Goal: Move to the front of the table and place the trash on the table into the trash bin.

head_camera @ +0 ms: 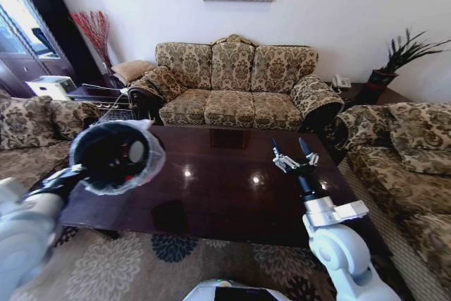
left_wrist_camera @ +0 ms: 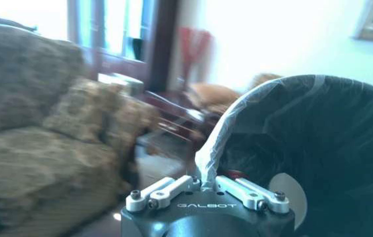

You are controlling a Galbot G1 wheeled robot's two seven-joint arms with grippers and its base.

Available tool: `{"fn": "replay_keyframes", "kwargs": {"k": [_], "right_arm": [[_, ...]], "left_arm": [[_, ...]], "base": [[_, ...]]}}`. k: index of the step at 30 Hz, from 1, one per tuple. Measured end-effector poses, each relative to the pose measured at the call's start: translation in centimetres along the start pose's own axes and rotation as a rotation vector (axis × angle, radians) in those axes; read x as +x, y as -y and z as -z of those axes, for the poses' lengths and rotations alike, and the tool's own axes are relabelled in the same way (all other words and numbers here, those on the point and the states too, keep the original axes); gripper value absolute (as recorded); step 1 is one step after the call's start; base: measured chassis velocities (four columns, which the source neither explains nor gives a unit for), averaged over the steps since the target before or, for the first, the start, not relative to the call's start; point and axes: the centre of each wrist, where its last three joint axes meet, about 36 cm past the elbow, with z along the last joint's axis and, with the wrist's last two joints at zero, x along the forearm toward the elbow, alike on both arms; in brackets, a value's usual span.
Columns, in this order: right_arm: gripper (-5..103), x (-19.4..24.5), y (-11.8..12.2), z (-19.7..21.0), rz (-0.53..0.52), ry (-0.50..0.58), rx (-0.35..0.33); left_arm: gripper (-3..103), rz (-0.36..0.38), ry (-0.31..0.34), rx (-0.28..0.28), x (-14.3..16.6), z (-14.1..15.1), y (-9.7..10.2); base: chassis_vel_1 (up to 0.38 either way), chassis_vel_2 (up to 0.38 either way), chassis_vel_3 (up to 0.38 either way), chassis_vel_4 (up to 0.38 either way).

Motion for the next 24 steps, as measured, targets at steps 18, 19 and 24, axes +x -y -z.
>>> {"fn": "replay_keyframes", "kwargs": {"k": [18, 19, 24], "right_arm": [[100, -1.6, -0.8, -2.6, 0.0, -0.014, -0.07], [100, -1.6, -0.9, -2.8, 0.002, -0.019, -0.07], [100, -1.6, -1.0, -3.1, 0.006, -0.018, -0.072]], "left_arm": [[0, 0.433, 0.161, 0.144, 2.6, -2.4, -9.9], [0, 0.438, 0.157, 0.158, 2.6, -2.4, -10.4], [0, 0.434, 0.141, 0.179, 2.6, -2.8, -10.5]], "base": [[0.109, 0.103, -0.104, -0.102], [-0.064, 0.001, -0.002, 0.014], [0.0, 0.005, -0.004, 0.003]]}}
